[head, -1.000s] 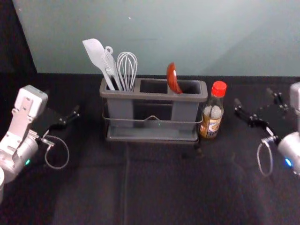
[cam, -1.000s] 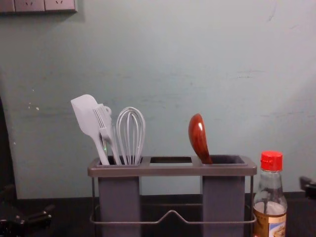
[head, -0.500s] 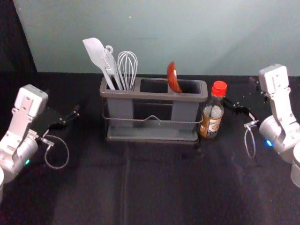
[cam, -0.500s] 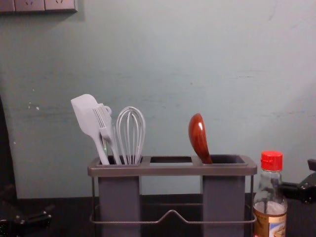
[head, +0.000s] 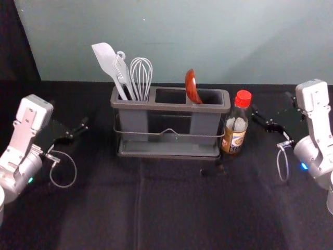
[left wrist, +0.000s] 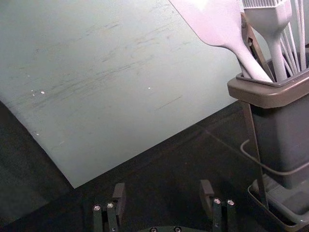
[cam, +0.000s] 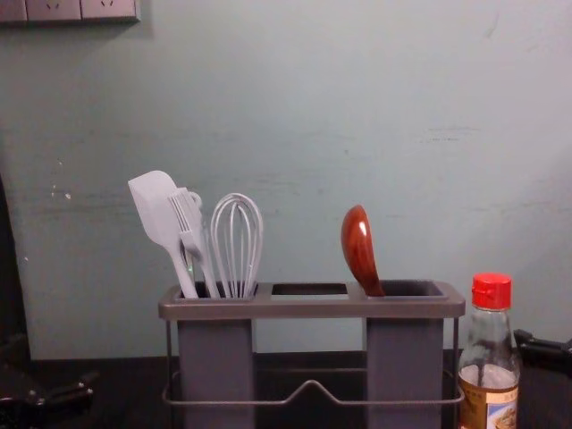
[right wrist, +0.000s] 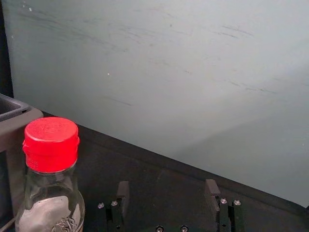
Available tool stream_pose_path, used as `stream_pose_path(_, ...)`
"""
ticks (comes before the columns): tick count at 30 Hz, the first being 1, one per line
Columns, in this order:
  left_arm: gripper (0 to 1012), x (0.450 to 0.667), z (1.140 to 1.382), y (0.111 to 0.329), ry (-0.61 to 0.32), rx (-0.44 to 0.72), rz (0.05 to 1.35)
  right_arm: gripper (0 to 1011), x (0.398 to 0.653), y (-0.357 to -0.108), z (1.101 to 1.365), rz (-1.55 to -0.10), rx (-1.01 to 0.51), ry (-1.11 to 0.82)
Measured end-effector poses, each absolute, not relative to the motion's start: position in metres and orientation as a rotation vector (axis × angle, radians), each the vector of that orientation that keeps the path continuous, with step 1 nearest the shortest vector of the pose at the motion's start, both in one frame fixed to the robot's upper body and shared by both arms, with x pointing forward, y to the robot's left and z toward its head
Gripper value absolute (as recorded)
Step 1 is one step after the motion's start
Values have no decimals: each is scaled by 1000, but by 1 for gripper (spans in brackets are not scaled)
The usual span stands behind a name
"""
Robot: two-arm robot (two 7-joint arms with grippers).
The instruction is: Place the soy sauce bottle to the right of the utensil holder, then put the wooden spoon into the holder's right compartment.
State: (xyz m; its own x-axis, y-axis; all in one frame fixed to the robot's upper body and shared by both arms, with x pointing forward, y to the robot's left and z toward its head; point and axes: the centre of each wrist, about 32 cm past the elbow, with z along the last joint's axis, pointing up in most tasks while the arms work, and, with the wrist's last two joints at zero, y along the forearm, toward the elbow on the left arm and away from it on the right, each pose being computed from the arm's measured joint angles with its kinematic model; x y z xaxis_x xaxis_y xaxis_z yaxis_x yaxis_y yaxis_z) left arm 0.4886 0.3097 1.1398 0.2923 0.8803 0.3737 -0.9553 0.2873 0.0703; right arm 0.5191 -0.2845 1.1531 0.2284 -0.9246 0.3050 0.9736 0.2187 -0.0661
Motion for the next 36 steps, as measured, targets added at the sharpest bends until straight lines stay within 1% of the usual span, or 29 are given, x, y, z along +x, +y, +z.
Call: stream_pose_path(36, 1005, 489, 1140, 310, -285, 304, 1248, 1002, 519, -285, 1154, -1322, -265, -214)
